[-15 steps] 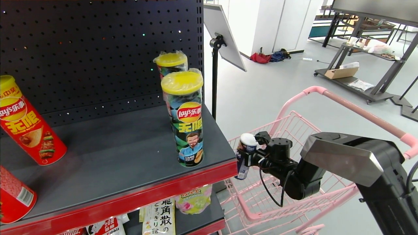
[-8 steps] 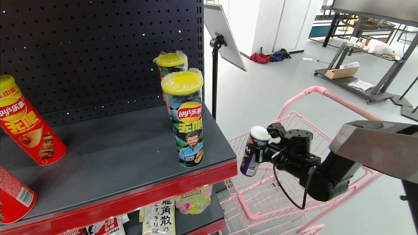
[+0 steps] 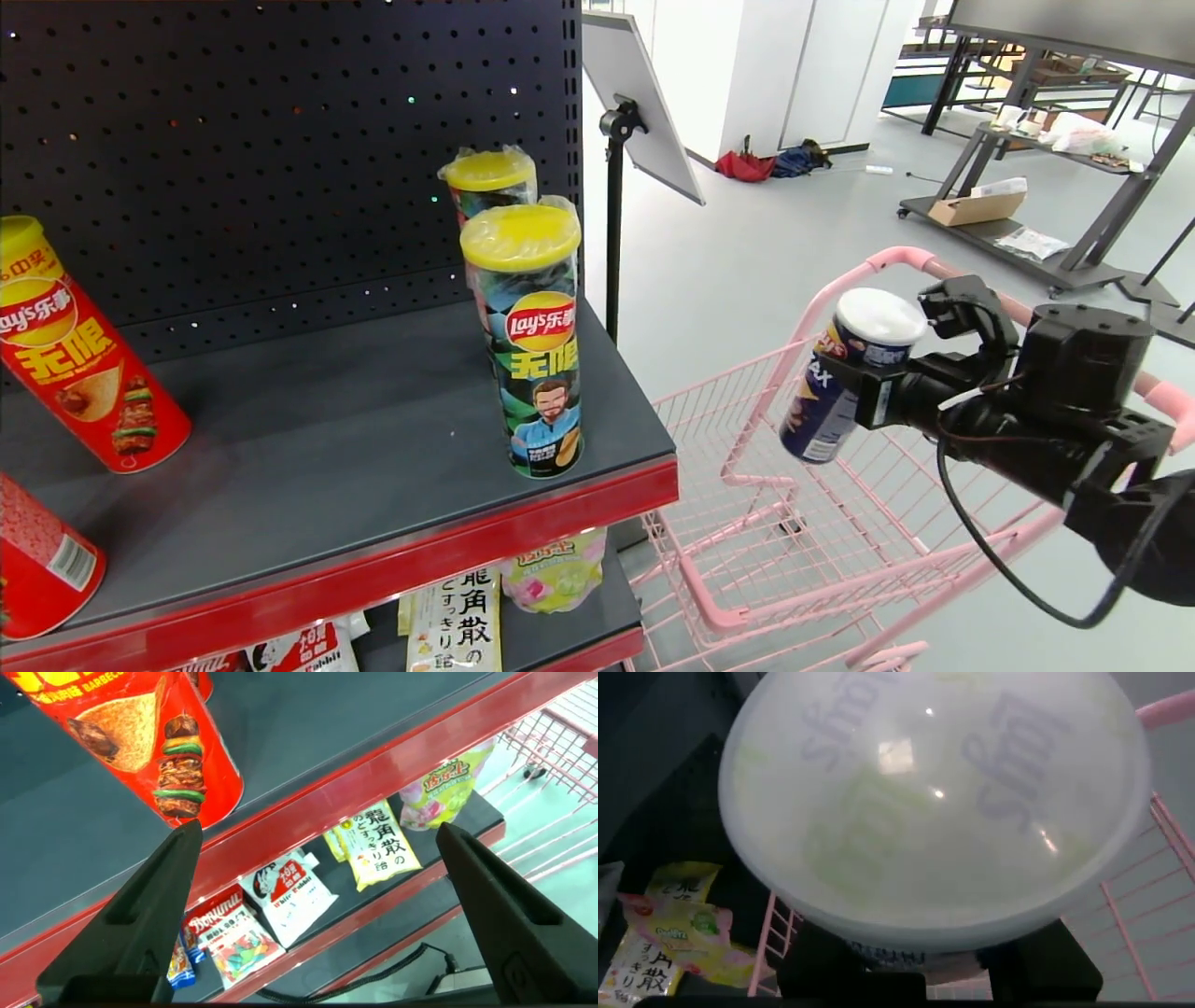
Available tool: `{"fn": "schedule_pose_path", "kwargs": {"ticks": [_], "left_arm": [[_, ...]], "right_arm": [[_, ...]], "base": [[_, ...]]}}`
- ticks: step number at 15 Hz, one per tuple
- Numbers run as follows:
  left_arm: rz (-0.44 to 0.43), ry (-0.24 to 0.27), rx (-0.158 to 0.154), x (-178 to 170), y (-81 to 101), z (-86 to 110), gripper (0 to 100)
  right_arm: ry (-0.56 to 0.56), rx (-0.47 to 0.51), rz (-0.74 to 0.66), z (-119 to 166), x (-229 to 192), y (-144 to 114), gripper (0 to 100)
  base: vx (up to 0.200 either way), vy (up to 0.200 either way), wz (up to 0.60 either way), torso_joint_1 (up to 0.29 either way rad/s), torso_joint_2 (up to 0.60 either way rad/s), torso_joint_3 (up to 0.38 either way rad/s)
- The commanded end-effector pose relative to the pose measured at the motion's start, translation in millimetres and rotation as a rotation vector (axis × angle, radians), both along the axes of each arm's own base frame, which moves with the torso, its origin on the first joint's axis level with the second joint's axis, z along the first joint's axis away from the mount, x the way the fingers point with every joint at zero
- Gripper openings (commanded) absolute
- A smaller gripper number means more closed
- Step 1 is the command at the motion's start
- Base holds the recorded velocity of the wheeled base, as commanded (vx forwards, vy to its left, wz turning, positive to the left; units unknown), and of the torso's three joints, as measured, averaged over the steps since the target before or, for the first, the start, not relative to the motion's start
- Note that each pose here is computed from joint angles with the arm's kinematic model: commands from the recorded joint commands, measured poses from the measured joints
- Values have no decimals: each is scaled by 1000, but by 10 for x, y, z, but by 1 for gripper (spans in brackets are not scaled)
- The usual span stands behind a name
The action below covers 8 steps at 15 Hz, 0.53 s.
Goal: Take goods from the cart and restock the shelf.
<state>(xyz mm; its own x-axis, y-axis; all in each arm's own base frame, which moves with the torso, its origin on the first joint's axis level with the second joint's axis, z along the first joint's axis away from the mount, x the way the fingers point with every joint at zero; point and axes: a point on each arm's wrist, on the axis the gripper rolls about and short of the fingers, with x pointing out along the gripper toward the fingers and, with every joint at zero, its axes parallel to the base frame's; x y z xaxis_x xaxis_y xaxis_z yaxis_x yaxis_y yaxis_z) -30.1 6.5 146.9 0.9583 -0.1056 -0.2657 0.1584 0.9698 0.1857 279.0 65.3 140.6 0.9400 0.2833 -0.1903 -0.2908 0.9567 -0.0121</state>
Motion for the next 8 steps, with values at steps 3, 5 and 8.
{"fn": "schedule_pose_path", "kwargs": {"ticks": [3,5,8], "left_arm": [[-27,-19,-11,-34,-1,-10,100],[-41,-39,-16,-67,2,-28,100],[-42,-80,-17,-127,12,-54,100]], "right_arm": [[-121,-38,-90,1271,-1064,-332,0],[-115,-87,-135,1355,-1482,-447,0],[-68,-147,-223,1251,-2257,-621,0]], "base": [[0,0,0,0,0,0],[0,0,0,0,0,0],[0,0,0,0,0,0]]}}
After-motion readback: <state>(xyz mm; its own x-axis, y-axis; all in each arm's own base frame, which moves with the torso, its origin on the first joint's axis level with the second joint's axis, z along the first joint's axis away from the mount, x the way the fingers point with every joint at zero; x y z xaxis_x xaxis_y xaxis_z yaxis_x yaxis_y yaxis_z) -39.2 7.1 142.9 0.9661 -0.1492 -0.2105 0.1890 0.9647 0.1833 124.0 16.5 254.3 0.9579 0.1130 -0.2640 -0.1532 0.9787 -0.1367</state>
